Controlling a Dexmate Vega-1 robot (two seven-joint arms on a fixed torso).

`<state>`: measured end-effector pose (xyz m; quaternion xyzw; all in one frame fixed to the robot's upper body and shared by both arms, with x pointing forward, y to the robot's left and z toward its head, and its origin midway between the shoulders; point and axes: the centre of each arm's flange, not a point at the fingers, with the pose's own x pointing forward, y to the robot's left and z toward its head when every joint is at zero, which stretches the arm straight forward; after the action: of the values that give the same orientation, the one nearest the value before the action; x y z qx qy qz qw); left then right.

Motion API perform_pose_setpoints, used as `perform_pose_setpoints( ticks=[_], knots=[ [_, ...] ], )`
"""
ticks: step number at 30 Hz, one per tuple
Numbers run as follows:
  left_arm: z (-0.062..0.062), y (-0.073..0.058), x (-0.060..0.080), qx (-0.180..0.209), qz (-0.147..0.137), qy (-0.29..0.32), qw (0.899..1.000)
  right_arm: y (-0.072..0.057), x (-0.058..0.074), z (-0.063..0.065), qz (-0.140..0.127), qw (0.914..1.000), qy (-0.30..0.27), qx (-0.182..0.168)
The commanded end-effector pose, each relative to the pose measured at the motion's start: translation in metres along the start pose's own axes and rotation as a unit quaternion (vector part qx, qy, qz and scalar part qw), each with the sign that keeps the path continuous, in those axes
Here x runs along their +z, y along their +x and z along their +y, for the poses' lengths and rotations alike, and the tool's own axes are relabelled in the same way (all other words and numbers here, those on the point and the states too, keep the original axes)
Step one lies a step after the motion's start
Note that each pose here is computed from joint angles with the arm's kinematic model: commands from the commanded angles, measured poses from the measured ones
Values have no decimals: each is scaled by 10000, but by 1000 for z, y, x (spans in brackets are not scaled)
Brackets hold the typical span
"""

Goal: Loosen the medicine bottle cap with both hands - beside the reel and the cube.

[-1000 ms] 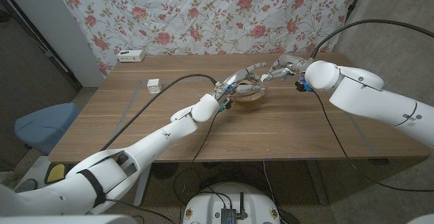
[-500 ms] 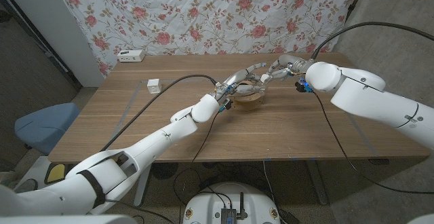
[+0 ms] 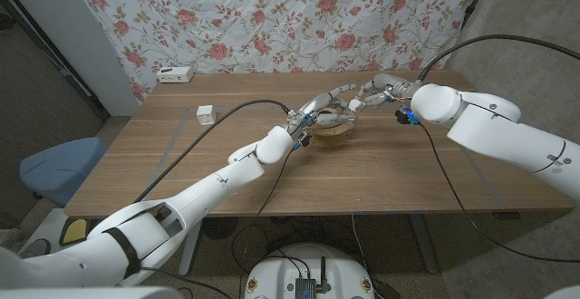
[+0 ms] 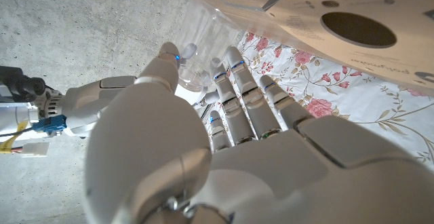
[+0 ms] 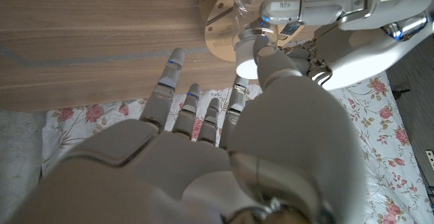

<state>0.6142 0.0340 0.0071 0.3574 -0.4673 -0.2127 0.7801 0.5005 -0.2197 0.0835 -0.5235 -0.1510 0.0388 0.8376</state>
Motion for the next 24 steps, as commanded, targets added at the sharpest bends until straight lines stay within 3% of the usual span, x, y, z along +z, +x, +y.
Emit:
perform_pose_setpoints(
  ticks=[1,24],
  knots=[
    [-2,-2,1,0,5,-1,10000,-4,-2,-1,-125,9997,201,42],
    [-5,0,4,3,-13,7,10000,-6,-7,-3,-221,9991,370,58]
  ],
)
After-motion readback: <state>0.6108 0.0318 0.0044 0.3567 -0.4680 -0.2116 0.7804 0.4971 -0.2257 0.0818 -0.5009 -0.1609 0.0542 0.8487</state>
